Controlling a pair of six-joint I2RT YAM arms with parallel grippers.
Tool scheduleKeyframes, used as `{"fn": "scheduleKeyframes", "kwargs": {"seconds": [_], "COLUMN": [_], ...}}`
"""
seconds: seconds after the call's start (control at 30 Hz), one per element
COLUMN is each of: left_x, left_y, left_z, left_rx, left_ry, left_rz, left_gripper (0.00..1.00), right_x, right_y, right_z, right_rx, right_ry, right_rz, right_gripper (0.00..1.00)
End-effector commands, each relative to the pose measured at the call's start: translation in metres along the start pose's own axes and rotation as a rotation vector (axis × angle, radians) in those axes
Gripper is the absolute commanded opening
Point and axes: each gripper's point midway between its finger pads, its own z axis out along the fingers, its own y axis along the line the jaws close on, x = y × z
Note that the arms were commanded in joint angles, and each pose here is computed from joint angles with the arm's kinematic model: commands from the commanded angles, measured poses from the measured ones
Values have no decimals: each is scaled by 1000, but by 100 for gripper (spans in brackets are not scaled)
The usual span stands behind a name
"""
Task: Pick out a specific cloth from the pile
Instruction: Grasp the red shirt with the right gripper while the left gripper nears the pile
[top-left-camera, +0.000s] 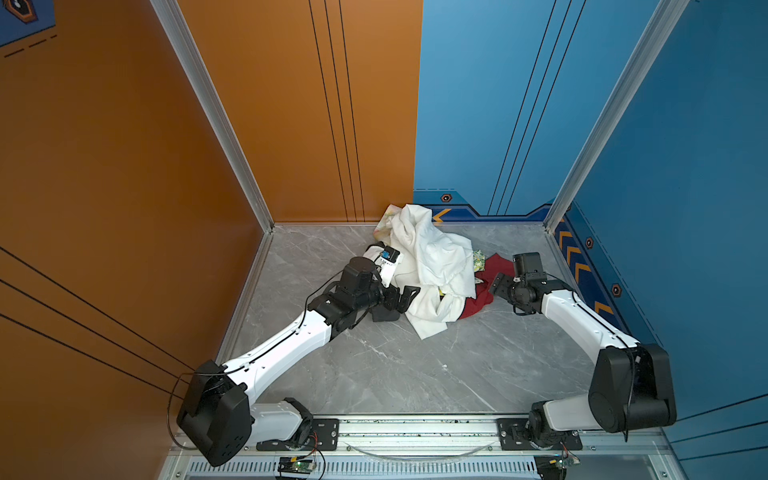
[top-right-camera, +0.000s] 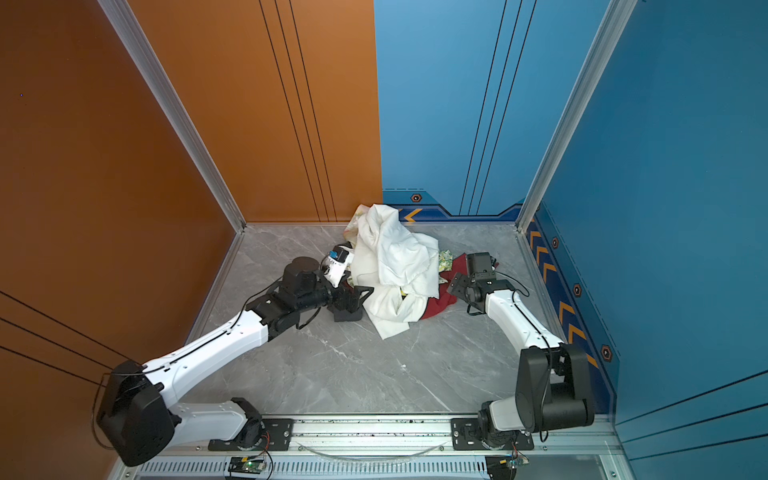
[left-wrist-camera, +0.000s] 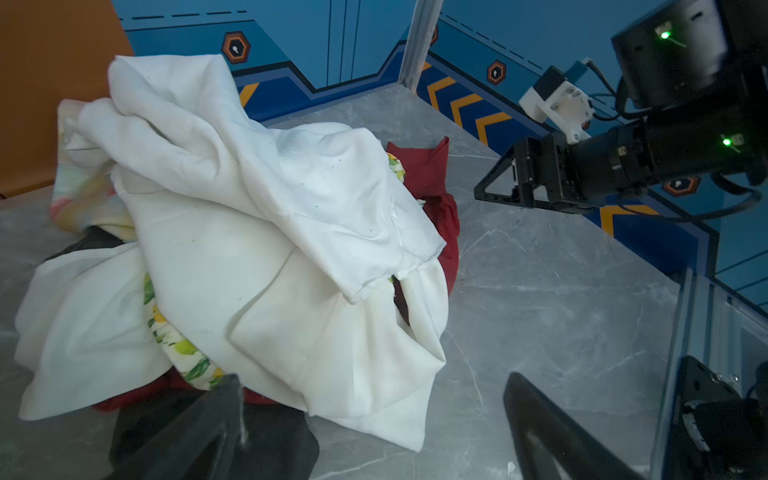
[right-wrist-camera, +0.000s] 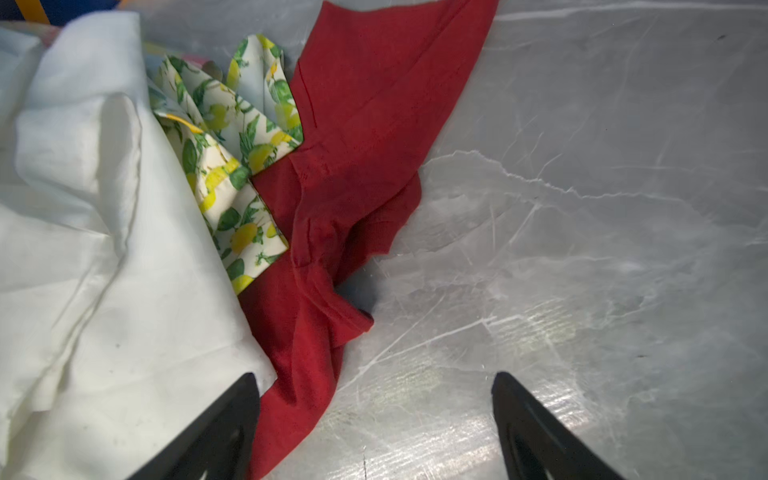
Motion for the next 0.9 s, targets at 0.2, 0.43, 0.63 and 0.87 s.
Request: {"fn": "scheduleKeyframes", "kwargs": {"seconds": [0.2,0.43,0.63,0.87], "left_x": [35,37,37,34], "left_y": [-38,-42,-41,-31], "left_z": [7,6,7,5], "left_rx": [41,25,15,-23], "left_ry": [148,148,146,133], "left_rz": [158,187,187,190], "left_gripper": [98,98,98,98], "right_x": [15,14,13,10], "right_y": [12,17,30,40], "right_z": [21,41,57,78], "right_rx": [-41,-46,-56,-59], "right_ry": [90,109,132,157], "right_rz": [1,1,-3,-4], "right_gripper": [80,76,71,25]}}
